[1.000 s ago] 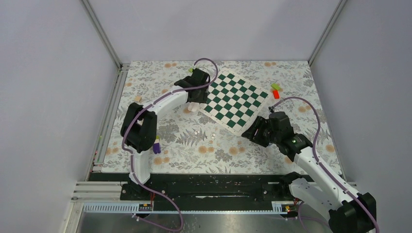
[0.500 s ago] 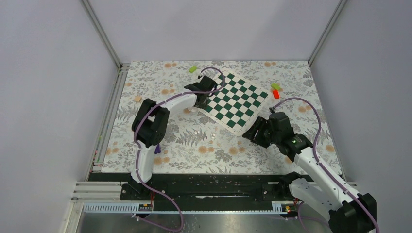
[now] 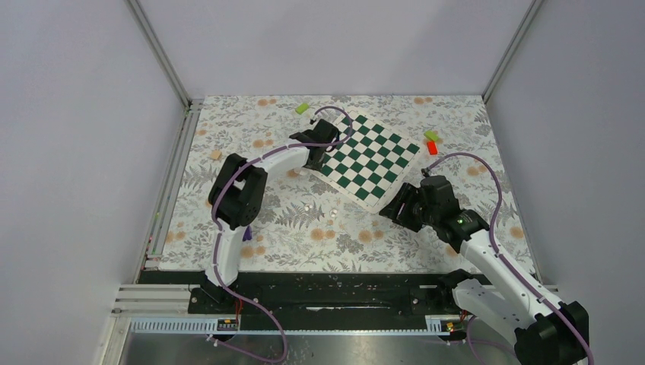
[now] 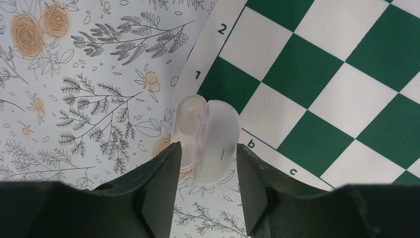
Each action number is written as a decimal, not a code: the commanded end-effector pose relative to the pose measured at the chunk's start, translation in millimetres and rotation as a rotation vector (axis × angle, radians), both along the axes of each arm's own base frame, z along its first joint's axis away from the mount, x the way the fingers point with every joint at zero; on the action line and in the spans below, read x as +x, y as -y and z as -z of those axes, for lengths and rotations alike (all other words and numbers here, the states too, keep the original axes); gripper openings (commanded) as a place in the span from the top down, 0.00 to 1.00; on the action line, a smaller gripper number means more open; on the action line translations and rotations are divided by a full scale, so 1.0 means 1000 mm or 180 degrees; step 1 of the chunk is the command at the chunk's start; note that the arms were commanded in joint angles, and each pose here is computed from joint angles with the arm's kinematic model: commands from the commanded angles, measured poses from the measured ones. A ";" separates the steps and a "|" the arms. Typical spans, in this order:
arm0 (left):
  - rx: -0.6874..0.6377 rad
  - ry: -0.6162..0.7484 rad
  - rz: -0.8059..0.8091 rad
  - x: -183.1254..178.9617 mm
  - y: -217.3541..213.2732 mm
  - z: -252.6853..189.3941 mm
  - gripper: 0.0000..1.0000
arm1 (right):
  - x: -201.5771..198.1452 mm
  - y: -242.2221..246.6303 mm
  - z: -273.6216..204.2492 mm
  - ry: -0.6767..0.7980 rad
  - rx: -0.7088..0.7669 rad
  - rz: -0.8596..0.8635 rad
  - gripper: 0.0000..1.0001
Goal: Insert the wireless bluetooth earbuds into the charging case
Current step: Move the charging case to the corner of the board.
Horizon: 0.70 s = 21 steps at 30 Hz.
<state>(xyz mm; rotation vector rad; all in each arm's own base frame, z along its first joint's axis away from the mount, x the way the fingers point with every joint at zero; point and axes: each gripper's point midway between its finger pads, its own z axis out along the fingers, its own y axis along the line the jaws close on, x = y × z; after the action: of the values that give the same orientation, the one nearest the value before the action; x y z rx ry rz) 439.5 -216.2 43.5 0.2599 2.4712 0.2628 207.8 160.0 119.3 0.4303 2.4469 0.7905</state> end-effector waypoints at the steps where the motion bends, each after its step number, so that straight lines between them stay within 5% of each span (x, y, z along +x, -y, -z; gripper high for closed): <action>1: -0.0023 0.0141 -0.0056 0.010 0.003 -0.011 0.56 | 0.001 0.001 -0.001 0.0032 -0.0018 0.0031 0.40; 21: -0.0132 -0.0027 -0.0045 -0.003 0.006 0.009 0.63 | -0.003 0.005 0.001 0.0030 -0.0034 0.0071 0.40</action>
<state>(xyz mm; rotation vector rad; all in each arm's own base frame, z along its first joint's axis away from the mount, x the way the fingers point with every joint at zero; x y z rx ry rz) 437.6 -218.5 38.7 0.2403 2.4852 0.2436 203.8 158.1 117.9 0.4356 2.4488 0.7899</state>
